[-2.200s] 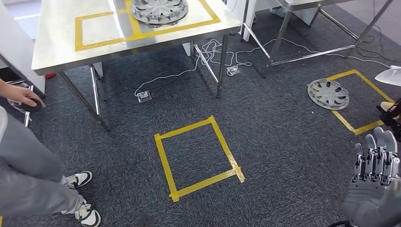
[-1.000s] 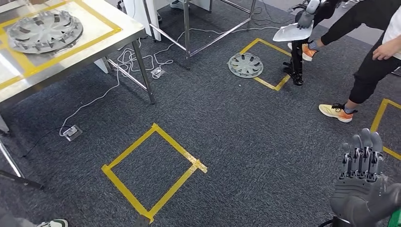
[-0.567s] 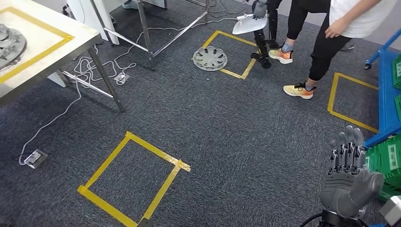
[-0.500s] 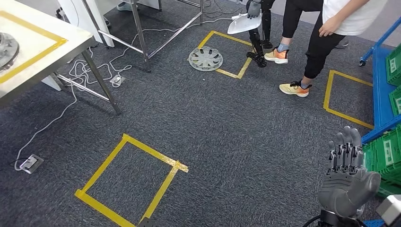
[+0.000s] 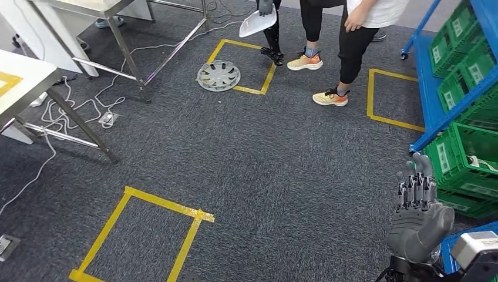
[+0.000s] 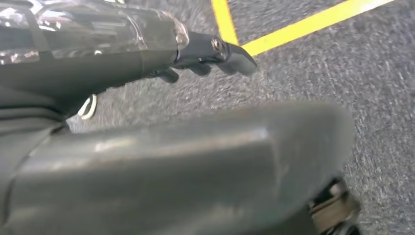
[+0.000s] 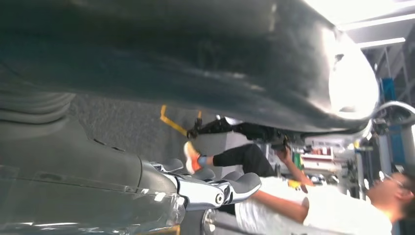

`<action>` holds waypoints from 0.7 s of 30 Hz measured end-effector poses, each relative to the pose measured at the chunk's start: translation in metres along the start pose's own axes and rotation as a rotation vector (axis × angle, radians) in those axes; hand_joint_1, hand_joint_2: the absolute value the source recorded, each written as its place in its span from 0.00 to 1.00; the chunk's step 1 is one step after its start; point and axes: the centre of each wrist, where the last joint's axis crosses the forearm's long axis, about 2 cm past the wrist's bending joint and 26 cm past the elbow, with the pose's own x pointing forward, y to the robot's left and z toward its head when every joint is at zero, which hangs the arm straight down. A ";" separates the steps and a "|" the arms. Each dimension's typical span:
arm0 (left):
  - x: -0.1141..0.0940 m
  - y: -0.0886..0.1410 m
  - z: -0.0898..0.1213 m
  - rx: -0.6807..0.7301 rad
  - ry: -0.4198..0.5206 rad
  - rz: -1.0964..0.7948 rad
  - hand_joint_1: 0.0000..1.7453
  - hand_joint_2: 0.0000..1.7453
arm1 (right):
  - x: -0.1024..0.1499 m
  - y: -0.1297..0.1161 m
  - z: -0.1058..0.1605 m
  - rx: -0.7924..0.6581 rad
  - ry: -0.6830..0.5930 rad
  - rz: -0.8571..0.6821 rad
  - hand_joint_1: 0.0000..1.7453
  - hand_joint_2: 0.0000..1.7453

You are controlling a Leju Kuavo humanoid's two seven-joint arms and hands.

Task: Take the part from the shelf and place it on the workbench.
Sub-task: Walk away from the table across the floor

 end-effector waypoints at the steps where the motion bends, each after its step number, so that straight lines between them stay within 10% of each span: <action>1: -0.001 0.001 0.000 -0.009 0.003 -0.008 0.00 0.00 | -0.001 0.001 -0.001 0.002 -0.007 0.000 0.00 0.00; 21: 0.001 0.008 -0.004 -0.101 0.000 -0.135 0.00 0.00 | -0.012 0.026 0.003 0.004 -0.045 0.100 0.00 0.00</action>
